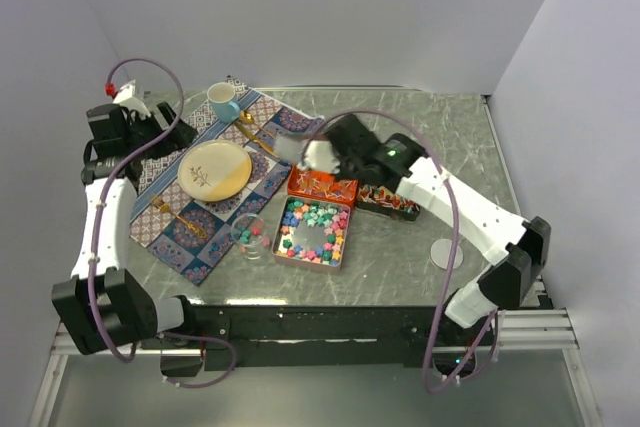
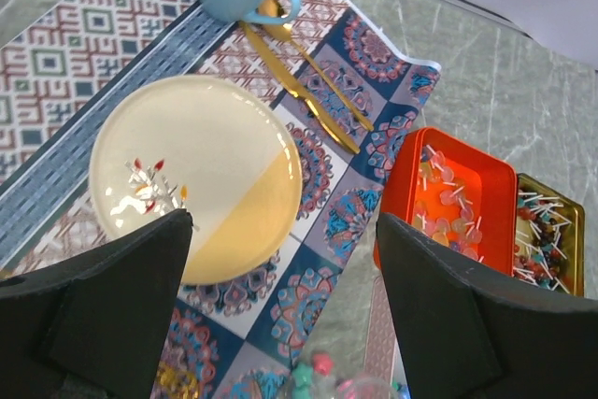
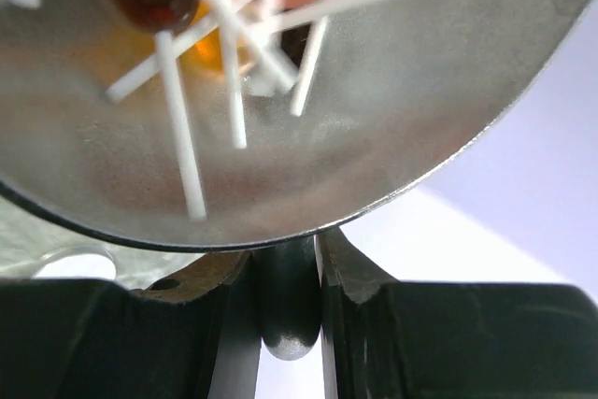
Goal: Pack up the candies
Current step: Place the fake candies in the packing bottle, then adjust the spatula.
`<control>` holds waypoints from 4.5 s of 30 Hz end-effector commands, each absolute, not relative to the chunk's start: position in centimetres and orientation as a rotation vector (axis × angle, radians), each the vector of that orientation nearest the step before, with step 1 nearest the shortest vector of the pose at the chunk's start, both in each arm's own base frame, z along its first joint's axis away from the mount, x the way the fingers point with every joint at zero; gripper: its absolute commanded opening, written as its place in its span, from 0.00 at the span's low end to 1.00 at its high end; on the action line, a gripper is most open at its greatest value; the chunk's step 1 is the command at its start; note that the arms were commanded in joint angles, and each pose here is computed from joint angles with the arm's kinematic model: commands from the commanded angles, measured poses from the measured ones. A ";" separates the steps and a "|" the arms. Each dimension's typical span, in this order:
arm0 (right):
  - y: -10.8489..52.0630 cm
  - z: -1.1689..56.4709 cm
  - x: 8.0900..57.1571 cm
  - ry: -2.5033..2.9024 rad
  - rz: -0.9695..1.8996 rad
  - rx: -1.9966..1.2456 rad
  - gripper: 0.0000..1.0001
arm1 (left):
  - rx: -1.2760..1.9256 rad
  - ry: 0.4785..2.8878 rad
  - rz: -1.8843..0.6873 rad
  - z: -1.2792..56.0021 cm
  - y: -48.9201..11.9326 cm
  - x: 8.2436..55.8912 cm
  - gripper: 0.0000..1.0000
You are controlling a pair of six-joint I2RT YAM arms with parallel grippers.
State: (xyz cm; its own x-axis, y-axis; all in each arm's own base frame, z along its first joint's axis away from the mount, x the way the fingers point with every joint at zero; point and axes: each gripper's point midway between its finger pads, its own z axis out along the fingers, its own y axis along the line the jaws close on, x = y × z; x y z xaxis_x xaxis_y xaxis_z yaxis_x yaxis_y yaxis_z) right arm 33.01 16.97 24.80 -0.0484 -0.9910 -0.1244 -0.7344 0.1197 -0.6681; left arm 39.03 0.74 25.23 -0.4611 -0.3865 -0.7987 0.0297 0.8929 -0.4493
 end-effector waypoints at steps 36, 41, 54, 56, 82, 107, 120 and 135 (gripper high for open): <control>28.4 20.6 29.2 1.456 -1.159 -2.319 0.00 | -0.492 1.884 -0.402 24.3 3.9 29.7 0.88; 29.0 21.6 30.0 1.390 -1.224 -2.313 0.00 | -0.492 1.882 -0.407 24.2 3.8 29.7 0.88; 29.0 23.6 31.0 1.231 -1.402 -2.328 0.00 | -0.496 1.862 -0.431 24.2 3.8 29.9 0.87; 29.2 23.8 31.1 1.210 -1.417 -2.334 0.00 | -0.495 1.860 -0.431 24.2 3.8 29.9 0.88; 30.4 26.6 30.7 0.983 -1.629 -2.342 0.00 | -0.496 1.831 -0.458 24.4 3.7 29.7 0.87; 20.5 29.6 32.1 1.403 -1.551 -2.226 0.00 | -0.287 1.852 -0.715 26.6 0.1 31.6 0.85; 18.0 20.4 27.4 2.101 -0.726 -2.022 0.00 | -0.130 1.884 -0.835 27.0 -7.2 35.6 0.83; 23.9 23.0 29.8 2.074 -0.516 -1.829 0.00 | 0.058 2.041 -1.309 25.8 -15.4 33.7 0.78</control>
